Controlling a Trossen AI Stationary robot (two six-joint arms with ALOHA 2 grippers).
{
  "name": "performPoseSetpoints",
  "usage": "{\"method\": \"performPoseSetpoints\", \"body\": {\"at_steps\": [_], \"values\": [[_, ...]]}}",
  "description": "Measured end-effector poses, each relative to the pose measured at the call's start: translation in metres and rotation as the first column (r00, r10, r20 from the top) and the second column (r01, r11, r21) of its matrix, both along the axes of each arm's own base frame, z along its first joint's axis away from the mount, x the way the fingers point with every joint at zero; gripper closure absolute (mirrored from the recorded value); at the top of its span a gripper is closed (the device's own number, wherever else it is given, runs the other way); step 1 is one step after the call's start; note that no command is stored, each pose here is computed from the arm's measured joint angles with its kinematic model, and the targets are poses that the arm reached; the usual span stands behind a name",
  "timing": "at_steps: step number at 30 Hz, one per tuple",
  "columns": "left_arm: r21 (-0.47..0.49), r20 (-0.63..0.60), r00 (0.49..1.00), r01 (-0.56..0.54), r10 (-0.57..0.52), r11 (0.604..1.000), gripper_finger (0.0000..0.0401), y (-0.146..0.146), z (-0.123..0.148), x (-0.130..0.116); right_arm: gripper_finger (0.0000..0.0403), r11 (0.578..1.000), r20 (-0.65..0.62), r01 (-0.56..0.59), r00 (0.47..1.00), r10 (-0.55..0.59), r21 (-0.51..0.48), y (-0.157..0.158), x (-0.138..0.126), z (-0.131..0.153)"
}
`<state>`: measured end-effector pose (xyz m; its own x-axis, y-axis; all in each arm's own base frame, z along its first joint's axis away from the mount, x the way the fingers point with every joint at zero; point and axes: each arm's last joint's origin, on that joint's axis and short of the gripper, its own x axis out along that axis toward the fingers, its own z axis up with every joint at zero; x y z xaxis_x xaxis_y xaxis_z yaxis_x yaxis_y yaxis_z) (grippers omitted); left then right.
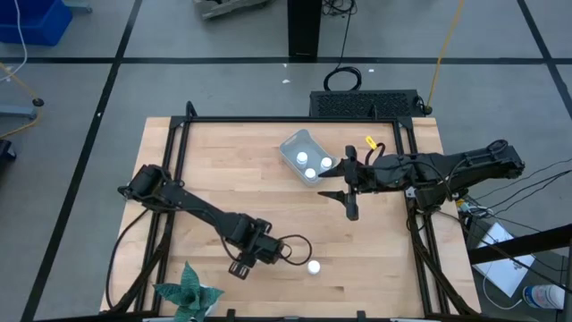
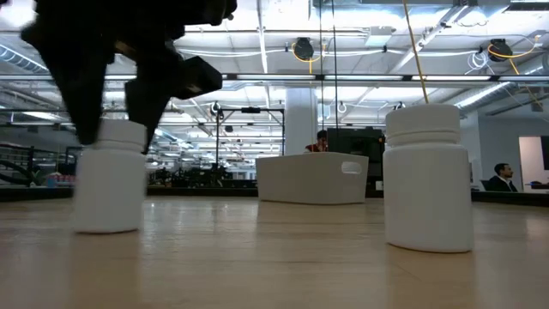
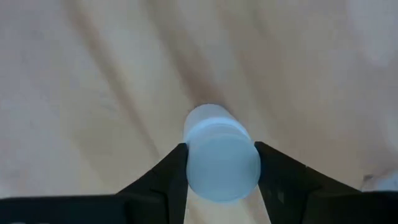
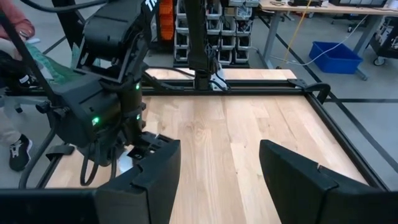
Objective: Pick and place pill bottles into a basket
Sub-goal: Put the white pill bottle into the gray bin
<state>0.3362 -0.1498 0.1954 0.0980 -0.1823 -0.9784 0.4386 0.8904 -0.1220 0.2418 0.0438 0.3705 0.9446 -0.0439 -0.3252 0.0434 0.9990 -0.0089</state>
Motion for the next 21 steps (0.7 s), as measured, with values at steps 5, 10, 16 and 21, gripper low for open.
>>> {"method": "performPoseSetpoints", "body": {"at_steps": [5, 10, 16, 21], "values": [[0.171, 0.12, 0.993, 0.0, -0.021, 0.985, 0.0239, 0.013, 0.015, 0.001, 0.0193, 1.0, -0.021, 0.002, 1.0, -0.002, -0.005, 0.0, -0.001, -0.002], [0.296, 0.341, 0.94, -0.087, -0.02, 0.951, 0.0239, 0.039, 0.062, -0.003, 0.0193, 0.998, -0.048, 0.048, 0.998, -0.05, -0.032, -0.002, -0.004, -0.004], [0.323, 0.617, 0.786, -0.214, -0.034, 0.922, 0.0239, 0.087, 0.135, -0.021, 0.0193, 0.999, -0.003, 0.048, 0.999, -0.048, -0.022, -0.003, -0.01, 0.004], [0.238, 0.785, 0.619, -0.271, -0.02, 0.933, 0.0239, 0.138, 0.183, -0.039, 0.0193, 0.999, 0.036, 0.046, 0.998, -0.045, -0.021, -0.004, -0.014, 0.009]]}}
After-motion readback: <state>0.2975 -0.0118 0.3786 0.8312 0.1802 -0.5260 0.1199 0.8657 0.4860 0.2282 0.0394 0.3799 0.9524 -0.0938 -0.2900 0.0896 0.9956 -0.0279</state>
